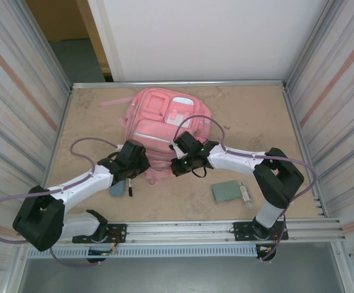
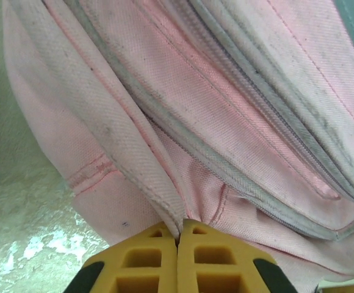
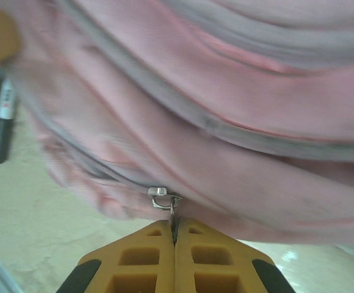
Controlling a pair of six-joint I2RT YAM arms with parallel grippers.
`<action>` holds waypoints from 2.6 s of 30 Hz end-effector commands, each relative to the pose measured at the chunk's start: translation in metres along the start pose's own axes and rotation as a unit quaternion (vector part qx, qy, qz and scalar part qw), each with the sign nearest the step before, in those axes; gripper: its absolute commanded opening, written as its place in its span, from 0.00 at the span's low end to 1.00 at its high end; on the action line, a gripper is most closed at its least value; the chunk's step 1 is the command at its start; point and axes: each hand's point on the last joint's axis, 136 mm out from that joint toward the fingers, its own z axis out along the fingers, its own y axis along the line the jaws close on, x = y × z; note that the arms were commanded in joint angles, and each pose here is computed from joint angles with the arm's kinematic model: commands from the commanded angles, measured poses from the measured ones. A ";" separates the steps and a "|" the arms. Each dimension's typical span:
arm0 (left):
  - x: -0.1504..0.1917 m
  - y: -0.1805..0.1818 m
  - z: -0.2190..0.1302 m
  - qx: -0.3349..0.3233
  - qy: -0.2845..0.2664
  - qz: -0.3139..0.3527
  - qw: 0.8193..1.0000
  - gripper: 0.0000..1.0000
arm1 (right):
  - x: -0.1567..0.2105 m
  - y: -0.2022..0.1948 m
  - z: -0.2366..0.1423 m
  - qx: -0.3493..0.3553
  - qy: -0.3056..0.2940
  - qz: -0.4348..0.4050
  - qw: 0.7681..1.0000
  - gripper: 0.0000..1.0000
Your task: Pack the student bag
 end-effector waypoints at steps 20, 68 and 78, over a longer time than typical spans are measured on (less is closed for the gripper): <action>-0.080 0.005 -0.010 0.010 -0.078 0.033 0.996 0.00 | -0.022 -0.145 -0.061 0.292 -0.066 0.019 0.954 0.00; -0.009 -0.050 -0.029 0.166 0.105 0.119 0.973 0.13 | -0.095 -0.231 -0.099 0.153 -0.185 0.170 0.956 0.33; -0.022 -0.055 -0.058 0.145 0.084 0.130 0.977 0.49 | -0.067 -0.209 -0.149 0.162 -0.232 0.174 0.943 0.45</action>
